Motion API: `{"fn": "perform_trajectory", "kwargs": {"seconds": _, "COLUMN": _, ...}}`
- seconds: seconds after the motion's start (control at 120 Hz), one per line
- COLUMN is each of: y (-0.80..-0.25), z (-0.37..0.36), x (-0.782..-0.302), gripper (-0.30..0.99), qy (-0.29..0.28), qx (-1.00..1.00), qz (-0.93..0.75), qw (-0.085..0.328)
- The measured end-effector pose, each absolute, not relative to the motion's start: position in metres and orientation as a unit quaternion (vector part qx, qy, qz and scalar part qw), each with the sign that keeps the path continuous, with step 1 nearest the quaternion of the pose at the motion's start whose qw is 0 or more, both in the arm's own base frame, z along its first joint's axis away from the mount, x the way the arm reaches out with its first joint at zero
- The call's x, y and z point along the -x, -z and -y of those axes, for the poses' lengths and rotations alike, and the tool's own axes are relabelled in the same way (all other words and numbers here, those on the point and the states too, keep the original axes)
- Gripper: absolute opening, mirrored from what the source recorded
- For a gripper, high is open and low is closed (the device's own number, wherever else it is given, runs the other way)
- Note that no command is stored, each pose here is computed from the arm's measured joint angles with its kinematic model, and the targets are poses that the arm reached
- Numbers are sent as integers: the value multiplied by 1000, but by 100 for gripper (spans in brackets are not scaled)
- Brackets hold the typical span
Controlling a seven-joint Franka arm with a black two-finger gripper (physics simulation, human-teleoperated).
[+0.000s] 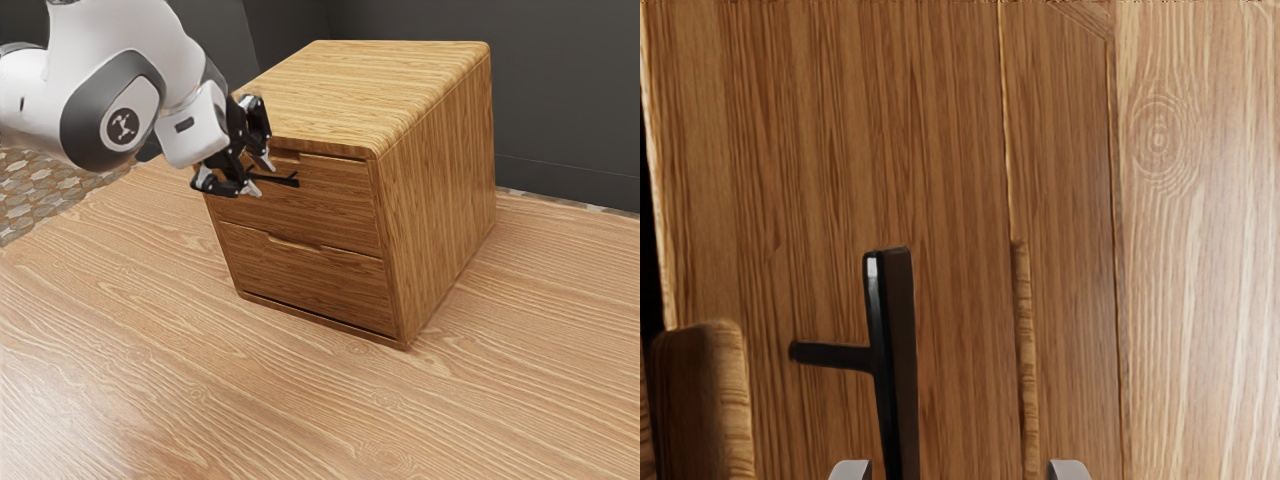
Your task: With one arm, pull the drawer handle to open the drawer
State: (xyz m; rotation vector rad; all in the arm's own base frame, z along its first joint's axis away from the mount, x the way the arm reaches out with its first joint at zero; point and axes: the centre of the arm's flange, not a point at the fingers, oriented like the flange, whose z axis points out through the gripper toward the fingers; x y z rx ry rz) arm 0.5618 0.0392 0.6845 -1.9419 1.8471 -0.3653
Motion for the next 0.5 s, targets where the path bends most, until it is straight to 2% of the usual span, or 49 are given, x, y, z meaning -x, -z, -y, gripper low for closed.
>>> {"fn": "perform_trajectory", "kwargs": {"seconds": 0.142, "y": -672, "z": -42, "x": -565, "gripper": 21, "qy": 128, "qx": 696, "qz": -675, "qw": 208}}
{"fn": "perform_trajectory", "kwargs": {"seconds": 0.283, "y": -669, "z": -43, "x": -566, "gripper": 19, "qy": 126, "qx": 690, "qz": -682, "qw": 207}}
{"fn": "perform_trajectory", "kwargs": {"seconds": 0.5, "y": -665, "z": -43, "x": -566, "gripper": 4, "qy": 124, "qx": 684, "qz": -689, "qw": 206}}
